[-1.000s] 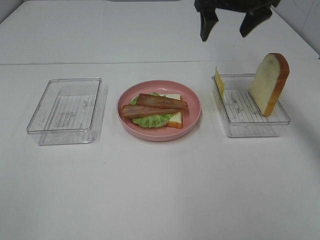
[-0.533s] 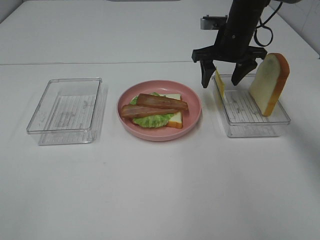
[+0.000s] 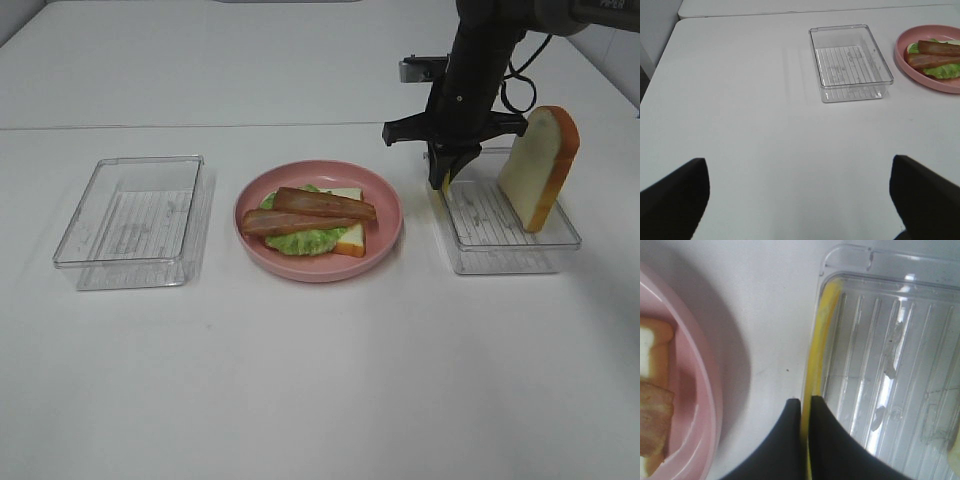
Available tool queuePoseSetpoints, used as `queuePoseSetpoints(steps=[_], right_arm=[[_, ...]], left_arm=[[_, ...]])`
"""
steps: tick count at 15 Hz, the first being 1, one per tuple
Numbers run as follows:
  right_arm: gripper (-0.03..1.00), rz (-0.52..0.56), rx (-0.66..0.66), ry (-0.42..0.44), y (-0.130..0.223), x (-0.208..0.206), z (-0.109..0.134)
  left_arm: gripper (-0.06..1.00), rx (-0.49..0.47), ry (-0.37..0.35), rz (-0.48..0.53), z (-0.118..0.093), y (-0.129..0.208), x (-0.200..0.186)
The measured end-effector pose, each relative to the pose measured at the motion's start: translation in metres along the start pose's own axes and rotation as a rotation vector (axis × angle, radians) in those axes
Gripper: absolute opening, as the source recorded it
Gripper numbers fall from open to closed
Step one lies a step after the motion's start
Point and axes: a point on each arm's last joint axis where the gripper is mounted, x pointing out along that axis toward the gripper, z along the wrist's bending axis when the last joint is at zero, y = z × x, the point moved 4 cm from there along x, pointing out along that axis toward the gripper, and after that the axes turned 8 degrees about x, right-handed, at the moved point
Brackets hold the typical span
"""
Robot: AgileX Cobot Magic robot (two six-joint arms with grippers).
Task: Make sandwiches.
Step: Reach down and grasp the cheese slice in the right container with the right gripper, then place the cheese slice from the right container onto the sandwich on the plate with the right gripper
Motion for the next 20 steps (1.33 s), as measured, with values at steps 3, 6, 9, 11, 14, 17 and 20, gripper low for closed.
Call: queuePoseSetpoints(steps=[3, 6, 9, 11, 14, 17, 20], right_arm=[[0.02, 0.000, 0.004, 0.000, -0.002, -0.007, 0.000], [0.02, -0.015, -0.006, -0.003, -0.005, -0.022, 0.001], [0.02, -0.121, -0.013, -0.030, -0.014, -0.070, 0.004], [0.02, -0.113, -0.020, -0.031, -0.014, -0.066, 0.004], [0.02, -0.149, -0.013, -0.087, -0.013, -0.090, 0.010], [0.02, -0.247, -0.032, -0.190, -0.003, -0.153, 0.033], [0.02, -0.225, -0.094, -0.274, 0.023, -0.168, 0.078]], left_arm=[[0.89, 0.000, 0.000, 0.000, 0.000, 0.000, 0.000], [0.89, 0.000, 0.000, 0.000, 0.000, 0.000, 0.000], [0.89, 0.000, 0.000, 0.000, 0.000, 0.000, 0.000], [0.89, 0.000, 0.000, 0.000, 0.000, 0.000, 0.000], [0.89, 0.000, 0.000, 0.000, 0.000, 0.000, 0.000], [0.89, 0.000, 0.000, 0.000, 0.000, 0.000, 0.000], [0.89, 0.000, 0.000, 0.000, 0.000, 0.000, 0.000]])
